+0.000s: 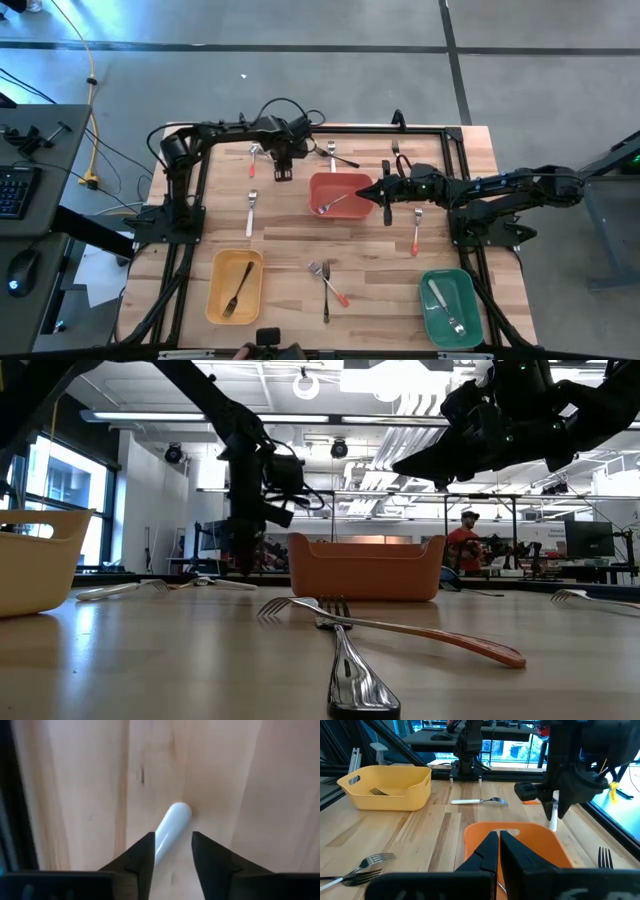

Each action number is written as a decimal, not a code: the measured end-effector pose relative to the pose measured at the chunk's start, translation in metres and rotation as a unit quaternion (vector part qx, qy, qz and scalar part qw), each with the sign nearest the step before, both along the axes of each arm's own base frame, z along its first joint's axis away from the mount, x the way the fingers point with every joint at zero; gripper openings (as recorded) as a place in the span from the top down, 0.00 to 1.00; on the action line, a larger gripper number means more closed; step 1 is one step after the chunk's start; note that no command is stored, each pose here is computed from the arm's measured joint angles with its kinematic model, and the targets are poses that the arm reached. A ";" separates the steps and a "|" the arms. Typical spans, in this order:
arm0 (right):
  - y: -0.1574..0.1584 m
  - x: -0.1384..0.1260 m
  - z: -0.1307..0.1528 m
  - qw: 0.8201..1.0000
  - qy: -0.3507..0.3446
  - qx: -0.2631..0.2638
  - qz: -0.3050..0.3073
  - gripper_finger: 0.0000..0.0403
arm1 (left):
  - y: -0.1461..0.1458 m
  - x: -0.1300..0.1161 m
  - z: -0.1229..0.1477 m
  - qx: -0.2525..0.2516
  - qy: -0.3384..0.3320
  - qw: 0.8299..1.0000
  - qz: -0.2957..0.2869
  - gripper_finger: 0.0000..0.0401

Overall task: Sort silverware by color (type)
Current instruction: Put the top left white fork into the green bin

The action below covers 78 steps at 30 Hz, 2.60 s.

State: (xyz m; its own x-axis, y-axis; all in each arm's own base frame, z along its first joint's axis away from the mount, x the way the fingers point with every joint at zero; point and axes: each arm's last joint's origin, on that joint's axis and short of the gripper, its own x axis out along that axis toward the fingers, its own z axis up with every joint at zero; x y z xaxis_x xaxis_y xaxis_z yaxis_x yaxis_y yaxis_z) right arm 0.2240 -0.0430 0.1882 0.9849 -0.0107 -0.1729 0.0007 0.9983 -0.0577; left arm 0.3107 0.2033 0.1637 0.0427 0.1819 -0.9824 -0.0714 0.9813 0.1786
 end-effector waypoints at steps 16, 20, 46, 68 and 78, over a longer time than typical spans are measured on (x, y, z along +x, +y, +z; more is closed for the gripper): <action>0.000 0.000 0.000 1.000 0.001 0.000 0.000 1.00 | 0.003 0.003 -0.032 -0.011 0.062 0.996 -0.064 0.87; 0.000 0.000 0.000 1.000 0.001 0.000 0.000 1.00 | 0.000 0.004 -0.031 -0.004 0.069 0.994 -0.083 0.97; 0.000 -0.001 -0.002 1.000 0.012 0.016 -0.006 1.00 | -0.036 -0.012 0.103 0.008 -0.292 0.955 0.057 0.97; 0.005 0.103 0.019 0.992 -0.053 0.114 -0.017 0.51 | -0.150 -0.048 0.102 -0.114 -0.690 0.714 -0.035 0.97; 0.018 0.137 0.031 0.994 -0.039 0.099 0.034 0.63 | -0.165 -0.046 0.106 -0.109 -0.705 0.698 -0.064 0.97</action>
State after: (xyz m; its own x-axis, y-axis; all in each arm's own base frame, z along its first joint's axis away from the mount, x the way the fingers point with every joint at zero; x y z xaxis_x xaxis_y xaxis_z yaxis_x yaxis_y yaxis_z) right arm 0.3607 -0.0249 0.2195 0.9927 0.0827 -0.0883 -0.0700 0.9879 0.1385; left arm 0.2650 0.0378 0.2699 0.9970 -0.0600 0.0479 0.0659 0.9886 -0.1351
